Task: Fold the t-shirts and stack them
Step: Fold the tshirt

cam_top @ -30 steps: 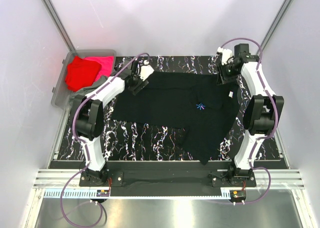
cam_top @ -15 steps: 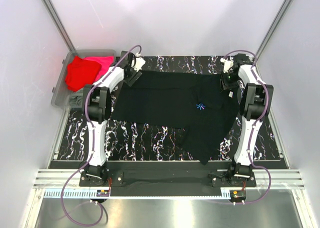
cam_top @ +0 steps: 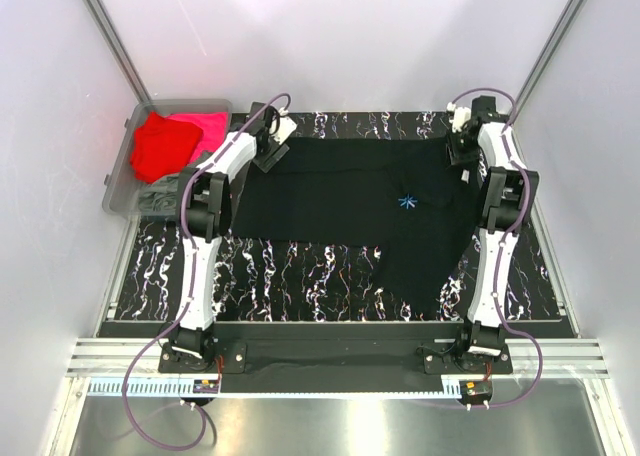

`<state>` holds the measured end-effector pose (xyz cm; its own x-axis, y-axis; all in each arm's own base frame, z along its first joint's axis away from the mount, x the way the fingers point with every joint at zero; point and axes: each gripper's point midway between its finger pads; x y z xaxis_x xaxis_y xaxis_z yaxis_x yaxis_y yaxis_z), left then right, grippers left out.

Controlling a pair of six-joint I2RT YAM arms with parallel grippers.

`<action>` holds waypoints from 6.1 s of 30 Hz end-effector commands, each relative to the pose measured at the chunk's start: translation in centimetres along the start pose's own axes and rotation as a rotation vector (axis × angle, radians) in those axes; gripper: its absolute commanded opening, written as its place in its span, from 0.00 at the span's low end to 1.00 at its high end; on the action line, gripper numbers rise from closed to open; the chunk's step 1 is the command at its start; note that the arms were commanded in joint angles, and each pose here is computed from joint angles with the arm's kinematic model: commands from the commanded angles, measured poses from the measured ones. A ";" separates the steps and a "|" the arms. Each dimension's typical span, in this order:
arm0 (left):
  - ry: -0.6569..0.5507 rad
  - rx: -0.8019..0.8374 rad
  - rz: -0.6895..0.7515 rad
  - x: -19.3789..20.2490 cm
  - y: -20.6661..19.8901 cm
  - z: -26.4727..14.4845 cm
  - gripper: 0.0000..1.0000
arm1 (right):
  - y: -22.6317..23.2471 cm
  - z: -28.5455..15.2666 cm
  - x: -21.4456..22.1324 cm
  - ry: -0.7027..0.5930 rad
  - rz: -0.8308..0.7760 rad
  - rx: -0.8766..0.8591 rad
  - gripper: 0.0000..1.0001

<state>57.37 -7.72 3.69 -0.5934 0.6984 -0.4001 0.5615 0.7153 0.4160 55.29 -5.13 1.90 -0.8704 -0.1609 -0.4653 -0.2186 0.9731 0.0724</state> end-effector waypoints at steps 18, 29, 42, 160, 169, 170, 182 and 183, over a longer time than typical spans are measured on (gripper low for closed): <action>-0.166 -0.126 -0.103 -6.8 3.1 -8.2 0.72 | -3.6 -5.9 -12.7 -0.347 -0.142 0.222 0.57; -0.173 0.149 -0.090 -2.7 -6.4 -16.3 0.73 | 9.3 -15.5 -7.6 -0.345 -0.463 -0.077 0.55; -0.003 0.368 -0.162 3.5 -13.2 -13.4 0.68 | 18.0 -7.0 -0.4 -0.056 -0.429 -0.314 0.40; 0.020 0.334 -0.074 7.2 -12.9 -15.0 0.66 | 16.0 -15.5 29.7 0.230 -1.243 -0.369 0.33; 0.073 0.295 -0.055 10.8 -11.5 -14.7 0.65 | 13.9 -15.3 31.7 0.290 -1.228 -0.363 0.33; 0.073 0.292 -0.059 10.8 -11.4 -14.7 0.65 | 13.7 -15.2 31.9 0.301 -1.218 -0.369 0.33; 0.090 0.298 -0.023 12.0 -11.2 -14.3 0.64 | 12.4 -13.3 32.0 0.354 -1.156 -0.367 0.27; 0.094 0.298 -0.020 12.3 -11.2 -14.2 0.64 | 12.3 -13.2 31.9 0.352 -1.147 -0.369 0.19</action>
<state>35.31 -8.04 4.68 -0.6805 0.6701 -0.2965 0.6740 0.7311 0.1054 18.63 0.23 0.99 -0.1413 -0.9713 -0.1911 -0.9898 0.1352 0.0450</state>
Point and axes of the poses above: each gripper's point midway between its finger pads, its own z axis out along the fingers, its own y axis along the line the jaws close on, x = y × z, and after that the axes turned 1 degree about z, right-handed
